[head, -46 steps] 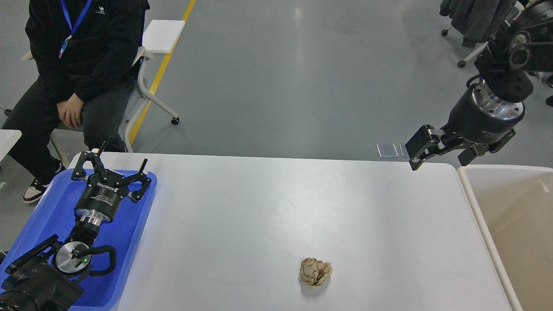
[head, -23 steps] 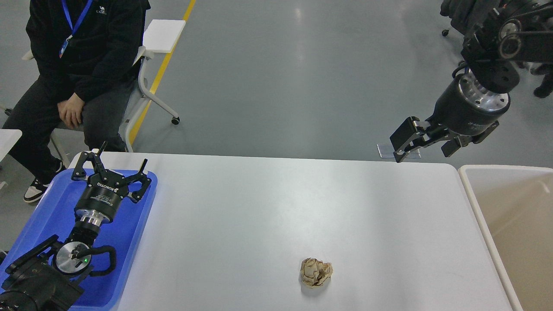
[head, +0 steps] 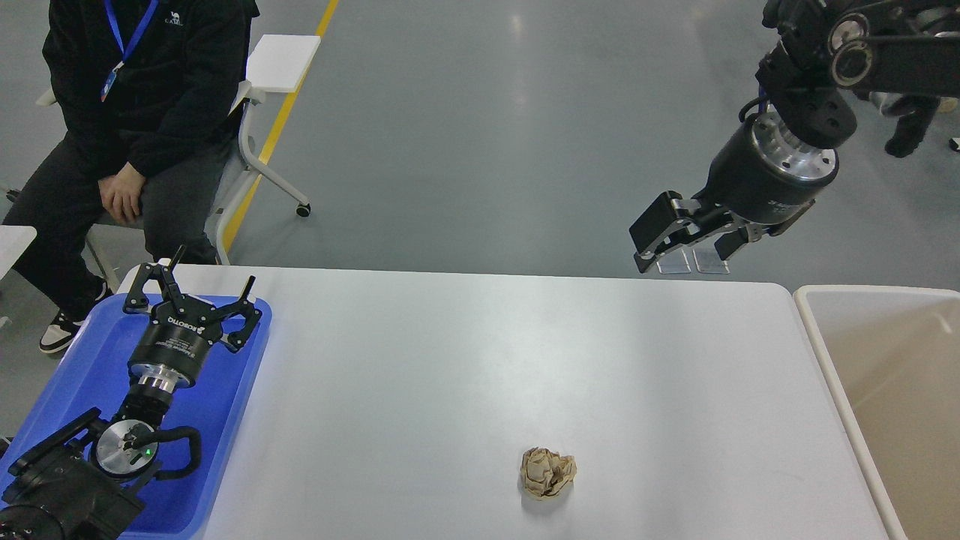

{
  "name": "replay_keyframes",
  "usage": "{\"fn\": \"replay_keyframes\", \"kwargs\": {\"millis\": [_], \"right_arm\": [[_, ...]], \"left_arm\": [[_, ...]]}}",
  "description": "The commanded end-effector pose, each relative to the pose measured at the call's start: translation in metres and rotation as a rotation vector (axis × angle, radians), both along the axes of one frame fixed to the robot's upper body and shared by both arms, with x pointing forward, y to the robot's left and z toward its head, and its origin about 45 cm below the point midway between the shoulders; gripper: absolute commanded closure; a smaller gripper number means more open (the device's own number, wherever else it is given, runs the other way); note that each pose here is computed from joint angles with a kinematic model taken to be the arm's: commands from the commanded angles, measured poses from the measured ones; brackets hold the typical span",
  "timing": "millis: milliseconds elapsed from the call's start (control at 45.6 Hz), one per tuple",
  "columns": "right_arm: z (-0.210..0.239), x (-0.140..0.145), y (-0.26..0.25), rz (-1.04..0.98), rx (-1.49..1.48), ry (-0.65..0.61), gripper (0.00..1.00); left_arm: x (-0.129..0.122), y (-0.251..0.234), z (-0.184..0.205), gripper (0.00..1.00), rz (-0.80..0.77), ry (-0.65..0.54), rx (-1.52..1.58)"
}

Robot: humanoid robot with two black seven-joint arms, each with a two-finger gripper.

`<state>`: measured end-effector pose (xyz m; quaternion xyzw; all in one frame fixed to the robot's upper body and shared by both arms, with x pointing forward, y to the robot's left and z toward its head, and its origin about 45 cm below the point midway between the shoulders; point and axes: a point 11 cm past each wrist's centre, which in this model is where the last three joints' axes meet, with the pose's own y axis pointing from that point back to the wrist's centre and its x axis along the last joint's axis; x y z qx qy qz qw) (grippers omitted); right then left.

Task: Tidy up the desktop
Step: 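Move the open right gripper down over the crumpled paper ball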

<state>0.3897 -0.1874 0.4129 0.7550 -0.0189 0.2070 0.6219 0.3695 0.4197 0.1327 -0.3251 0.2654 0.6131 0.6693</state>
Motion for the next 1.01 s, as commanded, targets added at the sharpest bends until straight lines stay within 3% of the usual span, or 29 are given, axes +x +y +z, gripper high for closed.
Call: {"fn": "replay_keyframes", "kwargs": {"millis": [0,263,417,636,987], "right_arm": [[-0.005,-0.005,0.035,0.079,0.053,0.018,0.0],[-0.05,-0.015,0.054,0.136,0.019,0.111,0.0],[-0.081,-0.021,0.082,0.214,-0.006,0.102,0.0],[-0.118,-0.016,0.104,0.245,0.029,-0.032,0.0],[-0.166,-0.034,0.106,0.275,0.009,0.028,0.0]], "left_arm": [[0.0,0.0,0.0,0.01,0.0,0.0,0.0],[-0.001,0.001,0.0,0.01,0.002,0.0,0.001],[-0.001,0.001,0.0,0.01,0.003,0.001,0.002],[-0.001,0.001,0.0,0.01,0.003,0.001,0.002],[0.0,0.0,0.0,0.01,0.0,0.0,0.0]]}}
